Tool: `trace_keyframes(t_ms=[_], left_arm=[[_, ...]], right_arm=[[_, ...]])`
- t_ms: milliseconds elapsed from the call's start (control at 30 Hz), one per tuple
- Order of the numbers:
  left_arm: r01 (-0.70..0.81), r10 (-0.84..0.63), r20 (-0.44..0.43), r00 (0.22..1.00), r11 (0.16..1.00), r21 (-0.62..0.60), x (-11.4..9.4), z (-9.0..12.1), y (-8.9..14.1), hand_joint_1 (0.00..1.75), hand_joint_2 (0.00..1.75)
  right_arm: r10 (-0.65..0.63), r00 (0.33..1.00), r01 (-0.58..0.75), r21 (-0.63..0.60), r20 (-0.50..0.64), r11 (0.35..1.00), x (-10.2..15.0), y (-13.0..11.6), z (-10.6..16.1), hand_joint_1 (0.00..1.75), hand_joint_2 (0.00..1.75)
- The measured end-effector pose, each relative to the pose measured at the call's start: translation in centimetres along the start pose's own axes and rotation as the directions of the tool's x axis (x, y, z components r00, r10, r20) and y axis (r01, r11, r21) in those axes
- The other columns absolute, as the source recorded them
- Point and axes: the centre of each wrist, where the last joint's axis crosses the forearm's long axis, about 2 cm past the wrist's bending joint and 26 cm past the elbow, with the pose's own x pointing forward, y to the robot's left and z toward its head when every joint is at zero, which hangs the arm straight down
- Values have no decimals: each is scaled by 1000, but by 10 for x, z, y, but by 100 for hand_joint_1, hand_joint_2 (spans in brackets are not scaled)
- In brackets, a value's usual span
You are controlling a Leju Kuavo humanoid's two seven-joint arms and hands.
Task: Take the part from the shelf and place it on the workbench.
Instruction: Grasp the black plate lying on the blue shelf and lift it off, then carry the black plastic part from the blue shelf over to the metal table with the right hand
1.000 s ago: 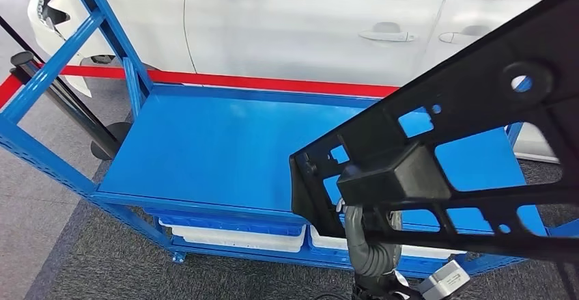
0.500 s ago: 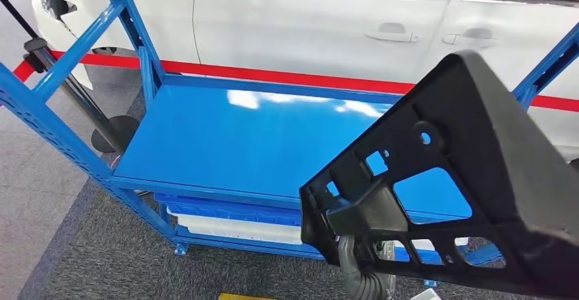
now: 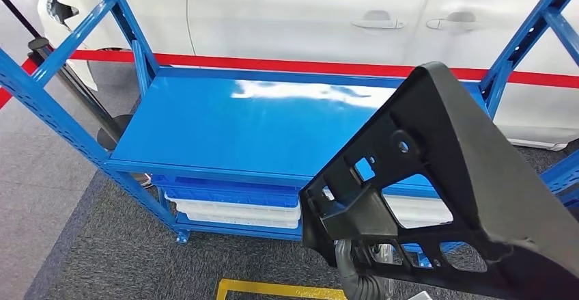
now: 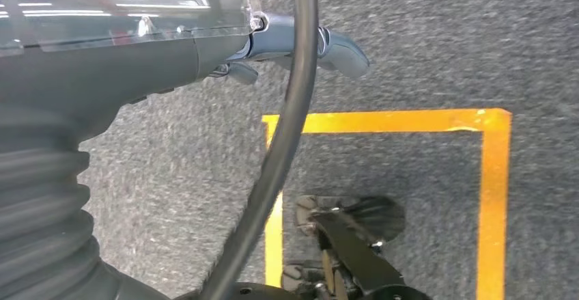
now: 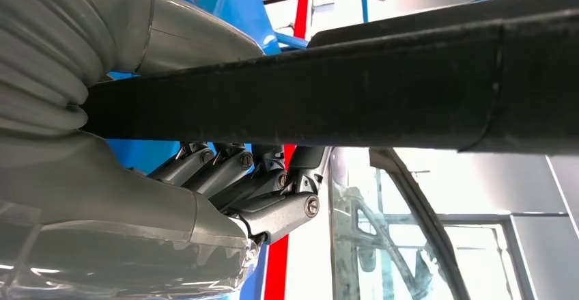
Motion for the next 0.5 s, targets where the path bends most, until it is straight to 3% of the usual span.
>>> trace_keyframes(t_ms=[500], left_arm=[[0, 0, 10, 1000, 1000, -4, 5, -1, -2, 0, 175]], right_arm=[[3, 1000, -3, 16, -8, 1000, 0, -1, 2, 175, 175]])
